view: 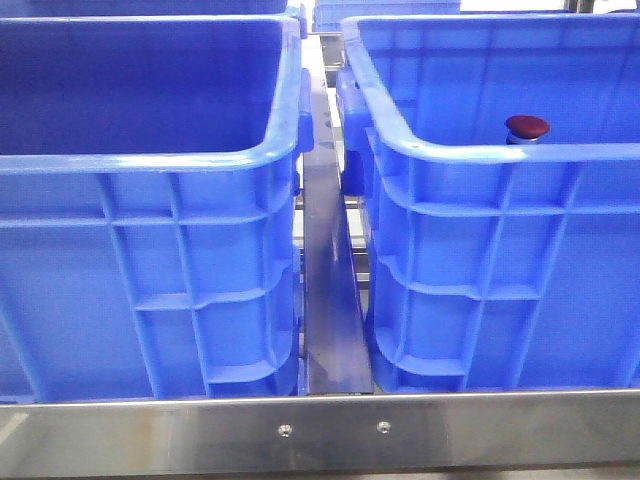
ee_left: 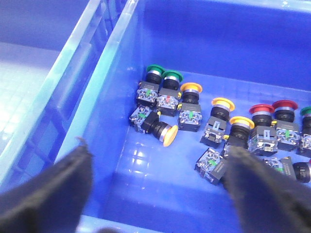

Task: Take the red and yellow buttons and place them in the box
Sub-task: 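Carry the yellow button with the right gripper over the bin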

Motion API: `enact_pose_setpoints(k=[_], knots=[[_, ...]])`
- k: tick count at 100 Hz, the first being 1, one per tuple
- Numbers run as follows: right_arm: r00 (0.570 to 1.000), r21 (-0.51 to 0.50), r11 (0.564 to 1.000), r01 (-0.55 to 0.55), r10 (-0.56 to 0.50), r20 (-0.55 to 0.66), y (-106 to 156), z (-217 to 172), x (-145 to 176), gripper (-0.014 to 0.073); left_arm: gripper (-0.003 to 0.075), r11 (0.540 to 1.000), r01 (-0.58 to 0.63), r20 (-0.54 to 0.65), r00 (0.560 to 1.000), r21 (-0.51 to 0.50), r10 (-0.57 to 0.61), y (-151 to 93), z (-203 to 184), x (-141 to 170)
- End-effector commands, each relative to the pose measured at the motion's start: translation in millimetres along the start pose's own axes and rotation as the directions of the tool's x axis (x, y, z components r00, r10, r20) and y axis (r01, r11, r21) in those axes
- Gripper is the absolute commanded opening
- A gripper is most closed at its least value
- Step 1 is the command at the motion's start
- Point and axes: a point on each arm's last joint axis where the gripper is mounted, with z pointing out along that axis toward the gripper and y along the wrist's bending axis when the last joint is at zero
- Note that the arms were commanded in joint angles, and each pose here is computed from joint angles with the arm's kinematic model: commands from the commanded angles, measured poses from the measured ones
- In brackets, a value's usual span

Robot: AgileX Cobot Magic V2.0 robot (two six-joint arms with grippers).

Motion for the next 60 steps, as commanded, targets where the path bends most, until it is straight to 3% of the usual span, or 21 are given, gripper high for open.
enact_pose_setpoints(k=[1, 10, 20, 60], knots=[[0.998, 0.148, 0.989, 0.003, -0.013, 0.065, -11.7, -8.8, -8.4, 0.0206, 0.032, 1.0, 0.004, 0.095, 0.995, 0.026, -0.006, -1.8, -4.7, -13.3], [0.998, 0.243, 0.97, 0.015, -0.028, 0.049, -22.3, -7.4, -0.8, 0.0206, 0.0157, 1.0, 0.002, 0.103, 0.995, 0.029, -0.005, -2.1, -4.8, -14.1], [1.0, 0.276, 0.961, 0.015, -0.021, 0.02, -29.8, 1.0, 5.9, 0.0206, -0.0016, 0.999, -0.011, 0.109, 0.994, 0.031, 0.008, -2.4, -4.8, -14.6], [0.987, 0.347, 0.936, 0.053, 0.003, -0.159, -69.8, 69.3, 38.7, 0.0206, -0.0019, 0.999, -0.015, 0.113, 0.993, 0.032, 0.012, -2.6, -4.9, -14.9]])
